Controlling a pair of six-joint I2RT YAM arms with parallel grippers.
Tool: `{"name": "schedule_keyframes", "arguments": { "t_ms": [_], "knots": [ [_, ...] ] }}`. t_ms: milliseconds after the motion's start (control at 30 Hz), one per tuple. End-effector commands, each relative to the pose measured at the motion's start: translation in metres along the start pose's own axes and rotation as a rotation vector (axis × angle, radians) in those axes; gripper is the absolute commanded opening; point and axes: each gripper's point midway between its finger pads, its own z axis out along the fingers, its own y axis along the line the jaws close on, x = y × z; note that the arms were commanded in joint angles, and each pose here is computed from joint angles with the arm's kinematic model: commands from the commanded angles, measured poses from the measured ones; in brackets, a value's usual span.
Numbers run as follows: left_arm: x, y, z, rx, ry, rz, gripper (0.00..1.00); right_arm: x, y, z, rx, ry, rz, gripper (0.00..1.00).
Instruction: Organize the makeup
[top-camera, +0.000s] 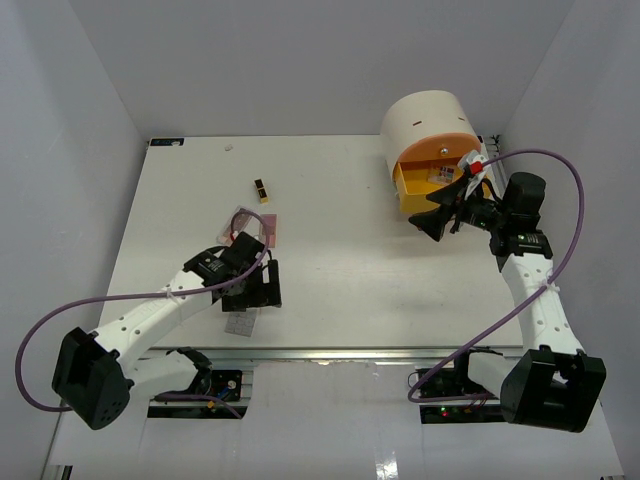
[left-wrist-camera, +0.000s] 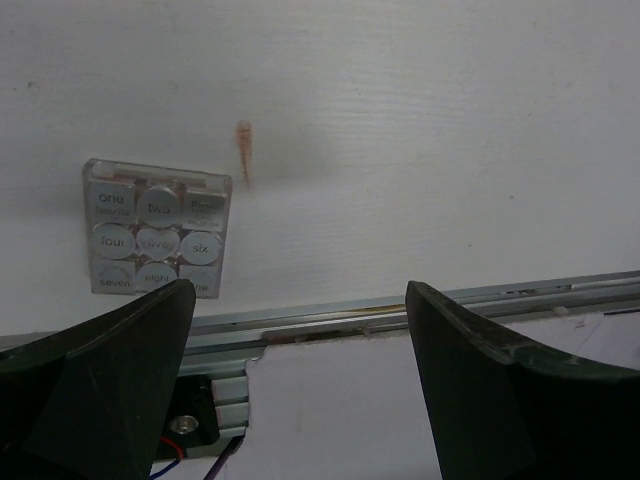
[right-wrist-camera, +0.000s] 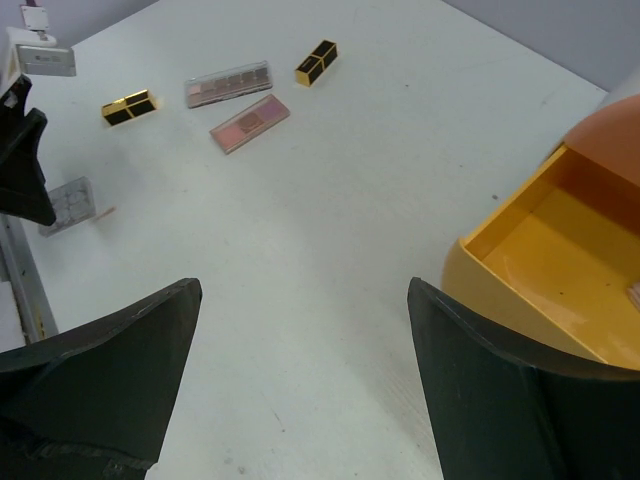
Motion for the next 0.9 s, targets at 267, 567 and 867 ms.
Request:
{"name": "schedule_keyframes", "arguments": {
  "t_ms": [267, 567, 867],
  "knots": [
    [0.013, 0.048, 0.007, -0.299, 0.091, -0.053, 0.98, 0.006, 0.032, -0.008, -0.1, -0.032, -0.013, 0.9],
    [0.016, 0.06, 0.031, -0.353, 0.15, -0.125, 0.98, 0.009, 0.036, -0.008, -0.124, -0.032, -0.009, 0.9],
    [0.012, 0.064, 0.056, -0.369, 0.227, -0.134, 0.98, 0.011, 0.036, -0.009, -0.121, -0.024, -0.025, 0.9]
  ]
}}
